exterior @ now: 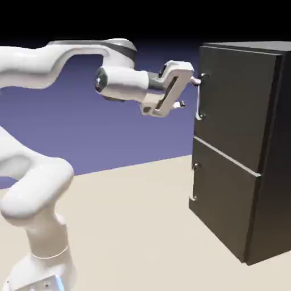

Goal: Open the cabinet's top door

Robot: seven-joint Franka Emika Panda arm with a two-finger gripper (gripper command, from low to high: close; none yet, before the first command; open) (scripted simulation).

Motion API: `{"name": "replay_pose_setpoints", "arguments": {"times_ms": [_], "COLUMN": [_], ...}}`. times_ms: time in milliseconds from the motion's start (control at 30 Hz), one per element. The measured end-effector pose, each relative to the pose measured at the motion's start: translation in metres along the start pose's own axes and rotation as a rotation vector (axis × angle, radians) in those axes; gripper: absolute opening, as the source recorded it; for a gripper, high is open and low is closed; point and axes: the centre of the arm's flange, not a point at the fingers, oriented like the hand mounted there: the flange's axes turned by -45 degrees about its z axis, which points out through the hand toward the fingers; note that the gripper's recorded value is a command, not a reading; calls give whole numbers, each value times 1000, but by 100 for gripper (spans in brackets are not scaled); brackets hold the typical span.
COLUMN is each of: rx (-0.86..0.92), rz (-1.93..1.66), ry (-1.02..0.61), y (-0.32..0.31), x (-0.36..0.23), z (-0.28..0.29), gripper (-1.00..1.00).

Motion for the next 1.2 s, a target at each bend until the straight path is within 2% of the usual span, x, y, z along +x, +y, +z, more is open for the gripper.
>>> {"name": "replay_pose_setpoints", "arguments": {"times_ms": [600, 667, 800, 833, 1200], "rx": [101, 102, 103, 102, -39], "rz": [818, 840, 838, 840, 828], "ry": [-151, -155, -155, -155, -219], "y": [84, 87, 81, 79, 69], "x": [-26, -26, -30, -31, -8], "z": [42, 44, 83, 93, 51], "gripper": [0, 0, 0, -100, -100]}}
